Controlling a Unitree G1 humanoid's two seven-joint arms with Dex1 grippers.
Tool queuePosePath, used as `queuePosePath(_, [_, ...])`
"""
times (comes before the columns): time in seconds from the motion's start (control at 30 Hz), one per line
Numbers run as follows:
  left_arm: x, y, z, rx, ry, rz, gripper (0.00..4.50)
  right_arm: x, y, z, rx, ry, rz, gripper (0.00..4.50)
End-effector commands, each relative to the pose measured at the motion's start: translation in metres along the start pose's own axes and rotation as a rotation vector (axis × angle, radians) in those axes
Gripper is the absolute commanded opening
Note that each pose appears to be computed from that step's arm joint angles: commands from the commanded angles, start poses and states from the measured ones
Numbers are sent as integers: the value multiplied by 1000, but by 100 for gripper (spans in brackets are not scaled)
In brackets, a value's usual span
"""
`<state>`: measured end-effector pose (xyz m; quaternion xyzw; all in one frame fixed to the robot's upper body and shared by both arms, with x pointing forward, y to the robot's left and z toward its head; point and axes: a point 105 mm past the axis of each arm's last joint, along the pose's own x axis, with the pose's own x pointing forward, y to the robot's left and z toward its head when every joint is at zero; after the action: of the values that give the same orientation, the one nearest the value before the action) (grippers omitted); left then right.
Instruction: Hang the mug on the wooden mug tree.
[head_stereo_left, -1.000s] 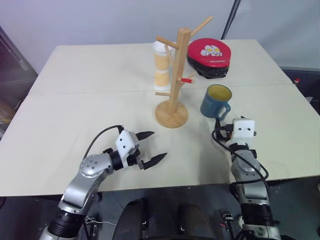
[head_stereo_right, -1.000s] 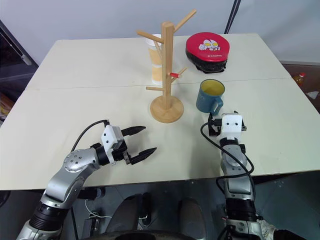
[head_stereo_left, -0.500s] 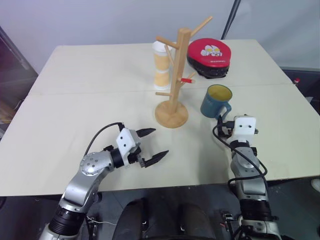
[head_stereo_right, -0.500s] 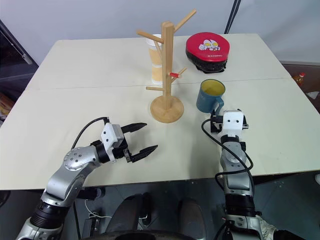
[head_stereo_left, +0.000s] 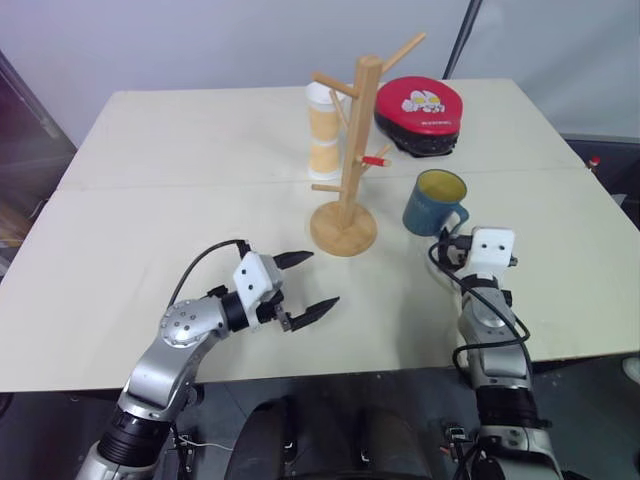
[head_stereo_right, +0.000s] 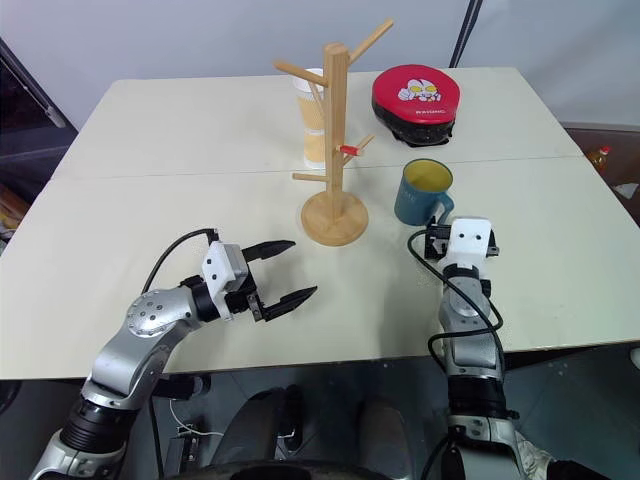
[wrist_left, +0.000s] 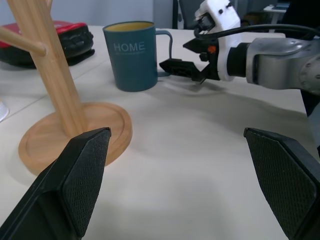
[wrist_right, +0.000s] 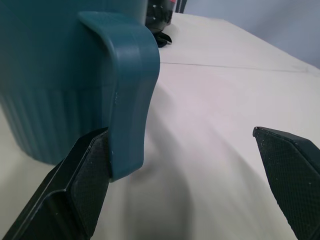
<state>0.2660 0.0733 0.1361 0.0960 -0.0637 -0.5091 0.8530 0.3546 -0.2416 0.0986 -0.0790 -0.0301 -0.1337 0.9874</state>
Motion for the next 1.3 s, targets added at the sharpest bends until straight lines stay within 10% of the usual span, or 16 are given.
queuePosePath(0.03, [0, 1, 15, 47, -37, 3, 450, 6, -2, 11, 31, -36, -7, 446])
queuePosePath(0.13, [1, 2, 16, 50, -42, 8, 450, 9, 0, 11, 46, -34, 6, 446])
queuePosePath(0.43, [0, 3, 15, 52, -43, 15, 450, 13, 9, 14, 82, -48, 72, 4])
queuePosePath(0.6, [-2, 4, 14, 53, -39, 23, 450, 8, 17, 23, 68, -90, 133, 4])
queuePosePath(0.93, [-17, 28, 13, 91, -12, 89, 450, -49, 62, 83, -526, -404, 656, 4])
queuePosePath(1.3, [-19, 49, 41, 128, -79, 110, 450, -43, 64, 162, -641, -502, 801, 4])
